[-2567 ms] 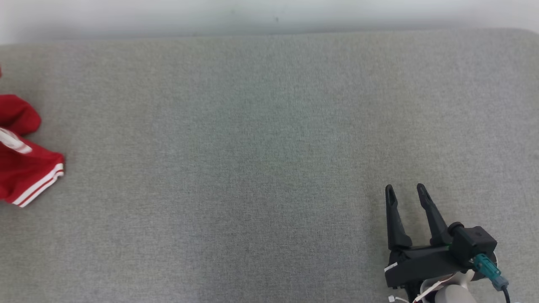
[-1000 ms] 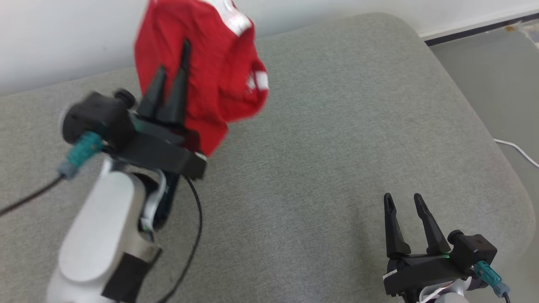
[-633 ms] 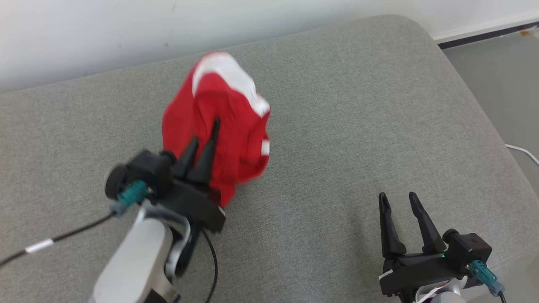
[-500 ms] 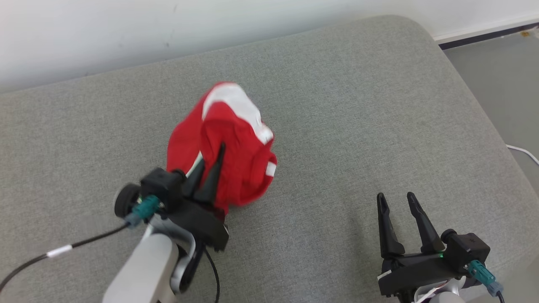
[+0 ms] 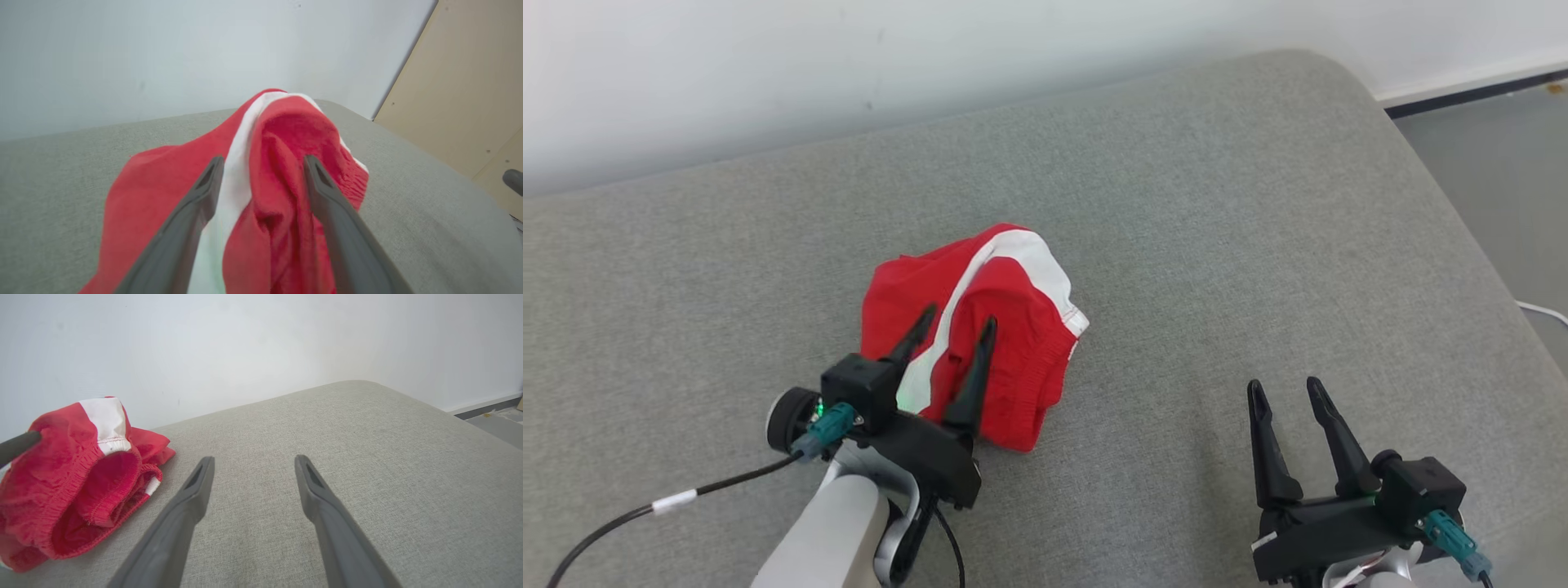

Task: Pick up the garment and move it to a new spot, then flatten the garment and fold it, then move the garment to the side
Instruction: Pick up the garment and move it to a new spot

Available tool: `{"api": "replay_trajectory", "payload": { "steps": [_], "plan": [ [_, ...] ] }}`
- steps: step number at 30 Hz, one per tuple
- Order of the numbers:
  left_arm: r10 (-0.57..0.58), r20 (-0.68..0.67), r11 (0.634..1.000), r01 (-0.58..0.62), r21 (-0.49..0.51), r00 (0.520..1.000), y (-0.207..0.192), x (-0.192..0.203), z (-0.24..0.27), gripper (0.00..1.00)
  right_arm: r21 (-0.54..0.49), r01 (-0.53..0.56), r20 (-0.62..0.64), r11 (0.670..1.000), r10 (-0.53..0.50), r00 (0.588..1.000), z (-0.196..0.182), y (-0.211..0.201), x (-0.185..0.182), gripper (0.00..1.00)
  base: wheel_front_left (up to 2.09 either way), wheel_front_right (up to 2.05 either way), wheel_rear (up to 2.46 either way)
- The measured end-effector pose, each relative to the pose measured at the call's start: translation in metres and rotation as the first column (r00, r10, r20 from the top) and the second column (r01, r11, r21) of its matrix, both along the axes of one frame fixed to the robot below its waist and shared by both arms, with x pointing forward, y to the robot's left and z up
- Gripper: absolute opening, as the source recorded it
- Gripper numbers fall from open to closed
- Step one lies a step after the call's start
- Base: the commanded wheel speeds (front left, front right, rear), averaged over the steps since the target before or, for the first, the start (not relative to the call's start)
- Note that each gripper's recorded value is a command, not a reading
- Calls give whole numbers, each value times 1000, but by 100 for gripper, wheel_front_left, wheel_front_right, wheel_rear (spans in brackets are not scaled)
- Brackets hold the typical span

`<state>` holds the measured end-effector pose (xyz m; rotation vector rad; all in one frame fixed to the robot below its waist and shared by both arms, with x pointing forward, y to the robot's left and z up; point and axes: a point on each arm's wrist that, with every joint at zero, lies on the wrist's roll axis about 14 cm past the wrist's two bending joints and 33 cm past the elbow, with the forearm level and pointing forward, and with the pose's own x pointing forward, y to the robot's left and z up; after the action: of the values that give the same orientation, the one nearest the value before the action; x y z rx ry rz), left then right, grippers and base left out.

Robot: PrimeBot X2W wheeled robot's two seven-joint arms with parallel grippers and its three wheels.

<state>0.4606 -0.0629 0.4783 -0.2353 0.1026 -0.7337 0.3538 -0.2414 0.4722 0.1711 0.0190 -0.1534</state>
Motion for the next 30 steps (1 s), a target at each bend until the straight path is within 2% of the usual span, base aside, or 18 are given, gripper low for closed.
{"api": "replay_trajectory", "payload": {
  "steps": [5, 10, 13, 18, 30],
  "plan": [
    [95, 118, 995, -89, -50, 988, 25, 14, 46, 100, 4, -38, 9, 999, 38, 999, 2, 13, 0, 100, 0, 0, 0],
    [240, 191, 970, -228, -83, 952, 78, 26, 73, 100, 1, -84, 30, 996, 84, 996, 7, 27, 6, 100, 0, 0, 0],
    [335, 196, 942, -326, -79, 922, 117, 25, 73, 100, -1, -108, 45, 994, 108, 993, 12, 34, 10, 100, 0, 0, 0],
    [429, 237, 902, -427, -62, 872, 164, 14, 77, 100, -13, -139, 66, 990, 139, 988, 18, 44, 15, 100, 0, 0, 0],
    [584, 233, 800, -600, 1, 778, 230, -37, 54, 100, -52, -194, 74, 980, 197, 978, 22, 61, 22, 100, 0, 0, 0]
  ]
}}
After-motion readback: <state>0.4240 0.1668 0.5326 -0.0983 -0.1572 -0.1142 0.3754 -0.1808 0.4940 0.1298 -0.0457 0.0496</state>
